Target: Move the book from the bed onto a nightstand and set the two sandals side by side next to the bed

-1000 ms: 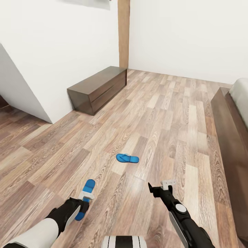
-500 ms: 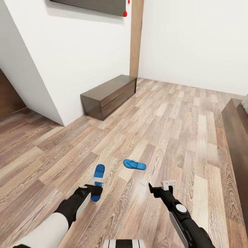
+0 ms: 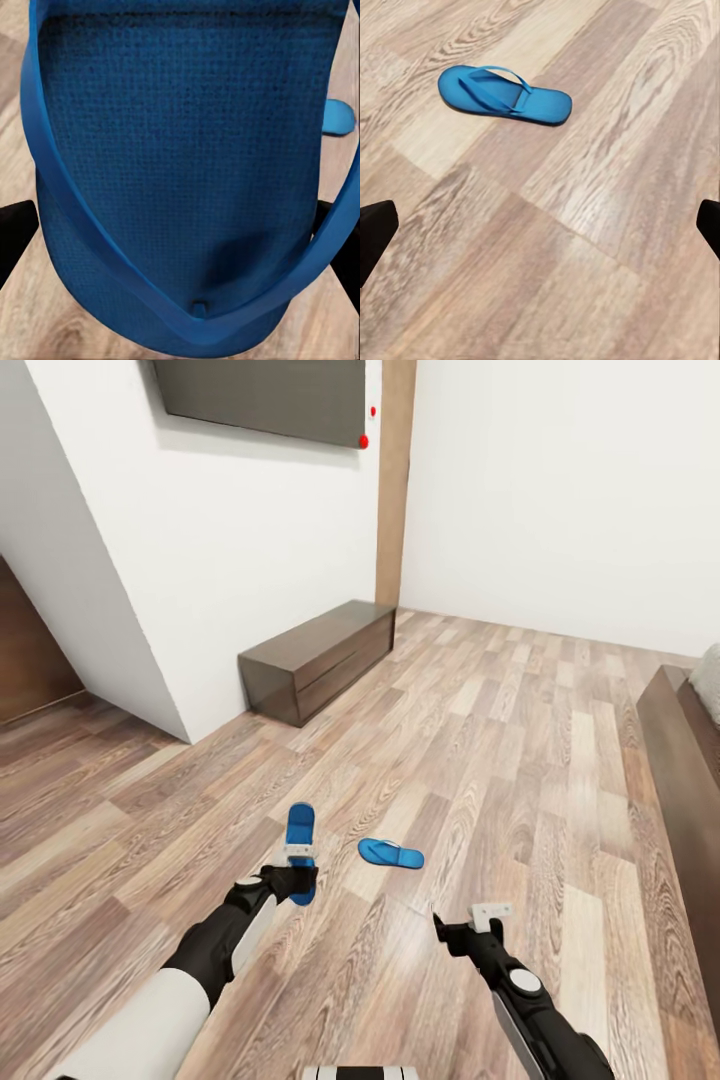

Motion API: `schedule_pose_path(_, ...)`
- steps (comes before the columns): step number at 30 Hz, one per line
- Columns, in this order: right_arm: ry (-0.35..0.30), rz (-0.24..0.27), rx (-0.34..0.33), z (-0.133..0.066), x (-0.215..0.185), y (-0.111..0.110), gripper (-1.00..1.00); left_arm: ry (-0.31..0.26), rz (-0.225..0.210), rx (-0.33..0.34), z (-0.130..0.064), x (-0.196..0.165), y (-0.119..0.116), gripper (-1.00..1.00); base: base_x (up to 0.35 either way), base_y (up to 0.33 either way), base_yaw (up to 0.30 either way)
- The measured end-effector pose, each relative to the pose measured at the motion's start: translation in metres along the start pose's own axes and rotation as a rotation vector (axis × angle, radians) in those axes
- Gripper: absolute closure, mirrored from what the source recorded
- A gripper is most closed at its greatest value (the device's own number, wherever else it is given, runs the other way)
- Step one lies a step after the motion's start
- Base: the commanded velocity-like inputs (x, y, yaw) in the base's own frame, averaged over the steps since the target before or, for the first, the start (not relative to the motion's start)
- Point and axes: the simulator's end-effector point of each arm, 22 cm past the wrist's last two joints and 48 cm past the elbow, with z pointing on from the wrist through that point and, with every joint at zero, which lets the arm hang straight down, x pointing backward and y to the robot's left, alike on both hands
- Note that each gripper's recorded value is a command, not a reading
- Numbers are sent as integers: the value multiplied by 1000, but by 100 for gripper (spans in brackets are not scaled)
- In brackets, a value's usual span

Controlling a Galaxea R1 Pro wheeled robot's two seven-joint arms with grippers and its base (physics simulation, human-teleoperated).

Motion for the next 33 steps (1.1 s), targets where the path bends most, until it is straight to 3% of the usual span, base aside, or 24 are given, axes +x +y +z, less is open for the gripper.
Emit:
schedule_pose_path(3,45,3,16,-2,36,-7,-100,7,-1,-8,-2,4,2,100,0,0,0)
schedule_pose_path(6,-37,5,32,-6,35,-11,-100,10,0,-13,-4,5,3,100,0,0,0)
schedule_pose_path(10,-65,9,37,-9,26,-13,-100,-4,3,-15,-10,-3,3,100,168,38,0)
schedule_pose_path(19,-102,0,40,-15,6,-15,-100,-35,7,-15,-23,-20,1,100,288,115,0)
schedule_pose_path(33,-99,-6,36,-15,7,-14,-100,-30,3,-10,-23,-18,0,100,256,208,-76)
